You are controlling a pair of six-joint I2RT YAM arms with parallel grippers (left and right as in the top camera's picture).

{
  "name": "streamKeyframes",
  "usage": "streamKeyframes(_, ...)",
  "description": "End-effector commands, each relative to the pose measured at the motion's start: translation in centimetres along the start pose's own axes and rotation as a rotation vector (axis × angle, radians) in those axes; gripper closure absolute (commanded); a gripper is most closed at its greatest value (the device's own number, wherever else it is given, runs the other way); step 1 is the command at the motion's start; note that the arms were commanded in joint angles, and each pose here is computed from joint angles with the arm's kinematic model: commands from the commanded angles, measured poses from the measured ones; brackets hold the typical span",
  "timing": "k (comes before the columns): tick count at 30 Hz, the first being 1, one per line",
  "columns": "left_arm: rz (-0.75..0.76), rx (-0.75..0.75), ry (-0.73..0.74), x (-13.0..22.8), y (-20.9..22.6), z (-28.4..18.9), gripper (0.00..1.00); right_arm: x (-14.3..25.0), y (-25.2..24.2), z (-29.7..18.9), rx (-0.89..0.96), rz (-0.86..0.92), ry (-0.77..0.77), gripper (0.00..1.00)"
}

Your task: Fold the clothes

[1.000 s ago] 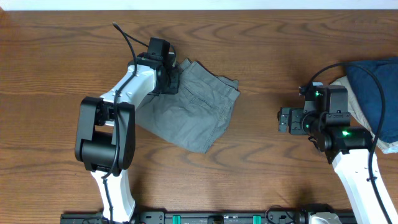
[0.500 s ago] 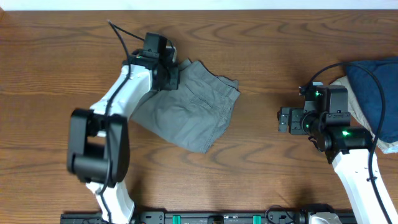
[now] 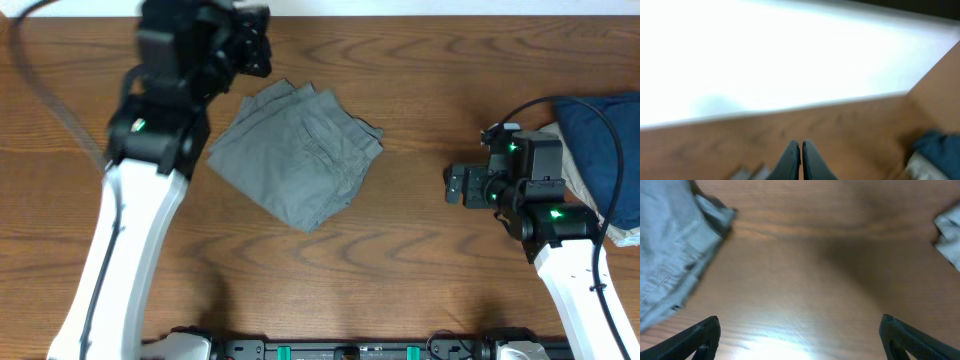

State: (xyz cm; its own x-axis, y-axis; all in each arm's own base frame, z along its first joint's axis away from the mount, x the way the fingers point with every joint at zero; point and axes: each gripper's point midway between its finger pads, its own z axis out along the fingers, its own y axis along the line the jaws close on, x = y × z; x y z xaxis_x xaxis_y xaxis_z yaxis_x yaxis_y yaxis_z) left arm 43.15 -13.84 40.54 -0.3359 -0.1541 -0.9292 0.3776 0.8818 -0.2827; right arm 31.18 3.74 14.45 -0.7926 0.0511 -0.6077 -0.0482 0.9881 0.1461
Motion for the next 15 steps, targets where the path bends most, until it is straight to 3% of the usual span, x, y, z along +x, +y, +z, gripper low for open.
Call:
streamKeyframes(1,-0.037,0.023,-0.023,-0.9,-0.9,-1.3,0.94,-1.6,2.0,-0.4,-0.125,0.0,-0.049,0.01)
streamKeyframes(4,-0.05,0.009,0.028,0.3,-0.6,-1.7,0.94,-3.1,3.4,-0.7,-0.198,-0.023,-0.108,0.02)
streamKeyframes(9,-0.067,-0.046,0.221,5.6,1.2,0.1,0.92,-4.0,4.2,-0.5,-0.23,-0.003,-0.138,0.03)
streamKeyframes(10,-0.058,-0.053,0.26,6.8,1.7,0.7,0.86,-3.9,4.1,-0.4,-0.229,0.001,-0.132,0.03)
streamKeyframes(13,-0.04,-0.071,0.386,10.9,3.4,3.4,0.54,-3.1,4.0,0.2,-0.225,0.013,-0.09,0.03)
streamKeyframes(15,-0.035,-0.079,0.457,13.7,4.6,5.4,0.46,-2.5,3.9,0.5,-0.222,0.02,-0.061,0.02)
